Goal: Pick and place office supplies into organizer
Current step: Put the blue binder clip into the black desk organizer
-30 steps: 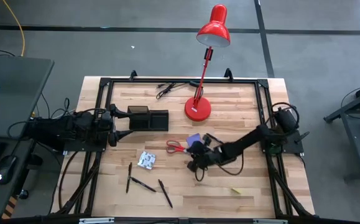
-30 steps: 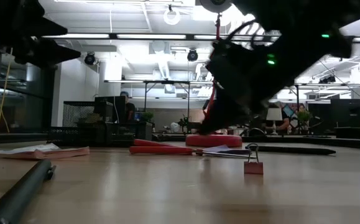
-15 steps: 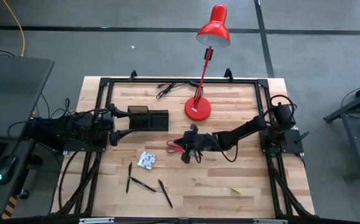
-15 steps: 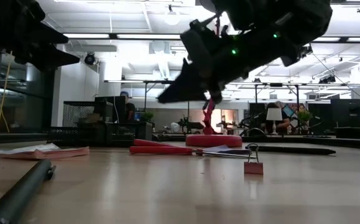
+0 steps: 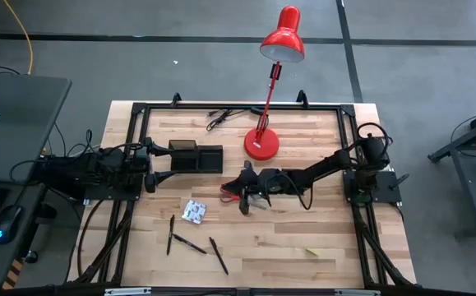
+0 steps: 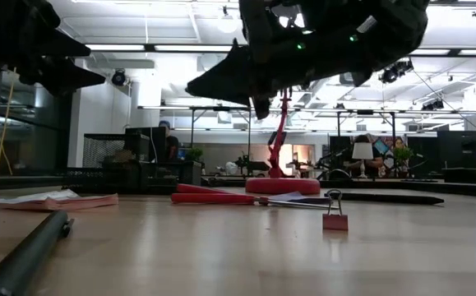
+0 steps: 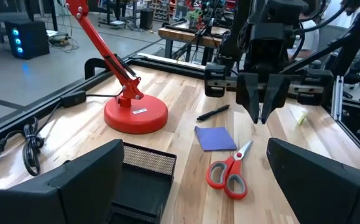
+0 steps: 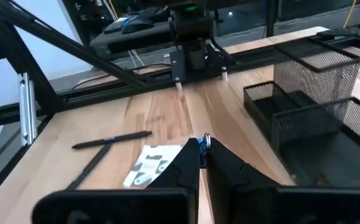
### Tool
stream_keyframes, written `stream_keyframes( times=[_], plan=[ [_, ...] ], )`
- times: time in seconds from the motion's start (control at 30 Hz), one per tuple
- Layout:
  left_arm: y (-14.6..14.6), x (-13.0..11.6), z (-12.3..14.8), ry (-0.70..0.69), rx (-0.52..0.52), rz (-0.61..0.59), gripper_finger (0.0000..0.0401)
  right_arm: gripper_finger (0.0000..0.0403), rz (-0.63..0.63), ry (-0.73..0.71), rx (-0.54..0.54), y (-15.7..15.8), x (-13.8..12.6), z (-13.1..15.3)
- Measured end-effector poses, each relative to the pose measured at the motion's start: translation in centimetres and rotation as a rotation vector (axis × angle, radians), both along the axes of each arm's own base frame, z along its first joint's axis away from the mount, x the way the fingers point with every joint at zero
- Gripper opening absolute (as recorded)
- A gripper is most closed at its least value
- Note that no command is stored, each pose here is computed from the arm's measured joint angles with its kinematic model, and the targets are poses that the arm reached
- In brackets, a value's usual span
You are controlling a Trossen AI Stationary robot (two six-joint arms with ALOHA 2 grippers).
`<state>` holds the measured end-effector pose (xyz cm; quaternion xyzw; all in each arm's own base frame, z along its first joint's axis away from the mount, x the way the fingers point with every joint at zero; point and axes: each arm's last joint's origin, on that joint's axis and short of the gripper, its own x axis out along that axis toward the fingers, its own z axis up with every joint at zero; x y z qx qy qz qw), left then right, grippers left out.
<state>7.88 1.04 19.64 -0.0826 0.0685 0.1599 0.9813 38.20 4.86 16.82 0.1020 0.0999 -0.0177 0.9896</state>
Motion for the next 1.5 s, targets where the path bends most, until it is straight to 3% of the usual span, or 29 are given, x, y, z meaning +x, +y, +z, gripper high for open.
stream_keyframes(
  times=[0.33,0.5,0.9,1.13,1.5],
  plan=[
    [0.0,0.1,0.5,-0.05,0.0,0.005,0.0381,0.0004,0.009,0.114,-0.028,-1.2,5.5,2.3],
    [-0.1,0.1,0.8,-0.084,0.001,-0.019,0.0381,0.0004,0.001,0.204,-0.051,-3.0,8.7,1.8],
    [-0.2,-0.9,2.7,-0.076,-0.005,-0.061,0.0381,0.0002,0.04,0.29,0.01,-7.8,15.8,0.4],
    [-0.2,-0.9,2.6,-0.065,-0.006,-0.062,0.0381,0.001,-0.082,0.353,0.001,-8.9,17.7,0.1],
    [-0.2,-0.9,2.6,-0.059,-0.006,-0.061,0.0381,0.0013,-0.15,0.379,0.005,-9.5,17.6,0.1]
  ],
)
